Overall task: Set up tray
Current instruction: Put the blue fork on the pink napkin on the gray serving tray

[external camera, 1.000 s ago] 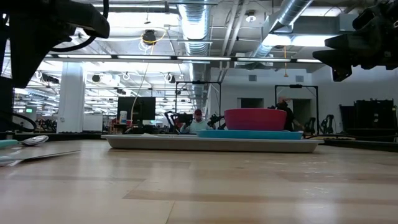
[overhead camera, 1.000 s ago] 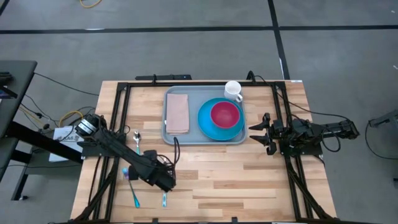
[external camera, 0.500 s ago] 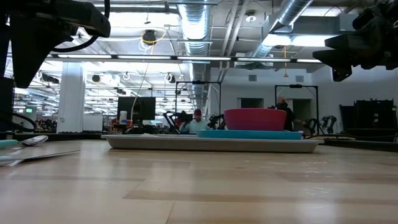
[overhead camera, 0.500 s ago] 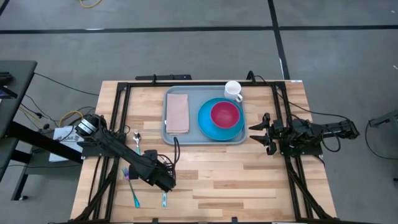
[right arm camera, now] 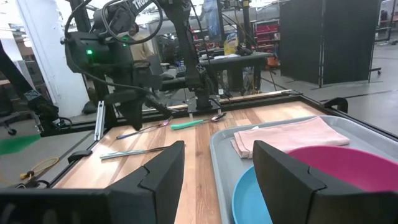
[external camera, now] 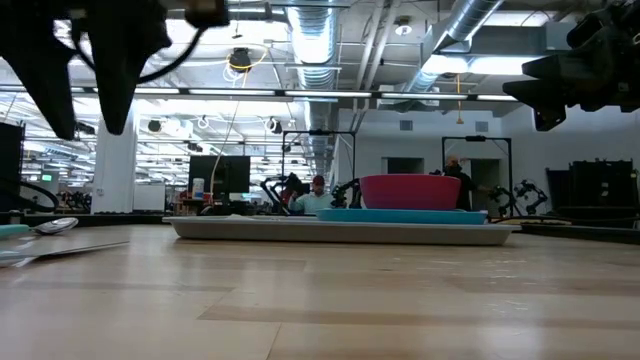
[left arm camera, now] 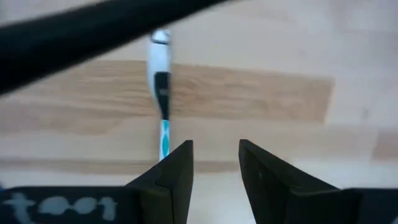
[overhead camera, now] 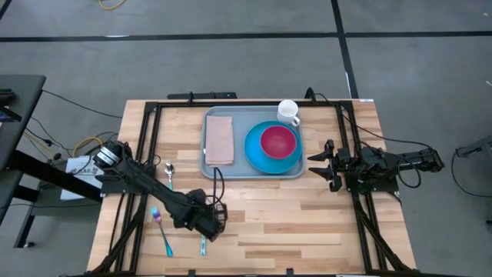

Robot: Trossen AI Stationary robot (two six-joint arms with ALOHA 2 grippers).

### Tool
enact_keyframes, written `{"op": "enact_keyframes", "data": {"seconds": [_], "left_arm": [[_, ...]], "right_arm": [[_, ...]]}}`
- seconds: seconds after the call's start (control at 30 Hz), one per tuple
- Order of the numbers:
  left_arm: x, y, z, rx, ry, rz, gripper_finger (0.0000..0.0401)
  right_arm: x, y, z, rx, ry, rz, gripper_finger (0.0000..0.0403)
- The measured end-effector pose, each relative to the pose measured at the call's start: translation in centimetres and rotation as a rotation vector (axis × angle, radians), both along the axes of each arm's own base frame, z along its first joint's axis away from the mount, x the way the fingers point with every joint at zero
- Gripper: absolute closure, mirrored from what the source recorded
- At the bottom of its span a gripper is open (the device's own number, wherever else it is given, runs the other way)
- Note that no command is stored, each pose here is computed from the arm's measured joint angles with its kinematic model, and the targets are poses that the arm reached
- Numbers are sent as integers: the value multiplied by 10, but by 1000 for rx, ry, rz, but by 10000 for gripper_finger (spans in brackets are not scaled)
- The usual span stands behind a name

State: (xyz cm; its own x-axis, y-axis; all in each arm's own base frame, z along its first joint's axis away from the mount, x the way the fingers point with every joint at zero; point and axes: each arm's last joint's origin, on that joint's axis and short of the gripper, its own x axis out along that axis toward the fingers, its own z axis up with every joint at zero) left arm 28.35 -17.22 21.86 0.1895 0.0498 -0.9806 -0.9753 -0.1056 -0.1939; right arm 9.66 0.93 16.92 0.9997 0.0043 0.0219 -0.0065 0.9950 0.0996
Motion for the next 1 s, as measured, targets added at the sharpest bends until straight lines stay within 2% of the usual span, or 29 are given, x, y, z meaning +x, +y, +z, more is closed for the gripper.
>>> {"op": "enact_keyframes", "data": {"seconds": [0.07,0.27,0.5,0.57,0.77,1.0], "left_arm": [[3,-1,0,3,-27,-59,285],[2,-3,1,148,-70,-229,285],[5,-3,1,138,-87,-253,285],[5,-2,1,149,-94,-223,285],[-4,0,0,158,-58,1,285],[-12,-13,-1,82,-15,-30,285]], "right_arm": [[0,0,0,0,0,0,221],[0,0,0,0,0,0,221],[0,0,0,0,0,0,221],[0,0,0,0,0,0,221],[0,0,0,0,0,0,221],[0,0,0,0,0,0,221]]}}
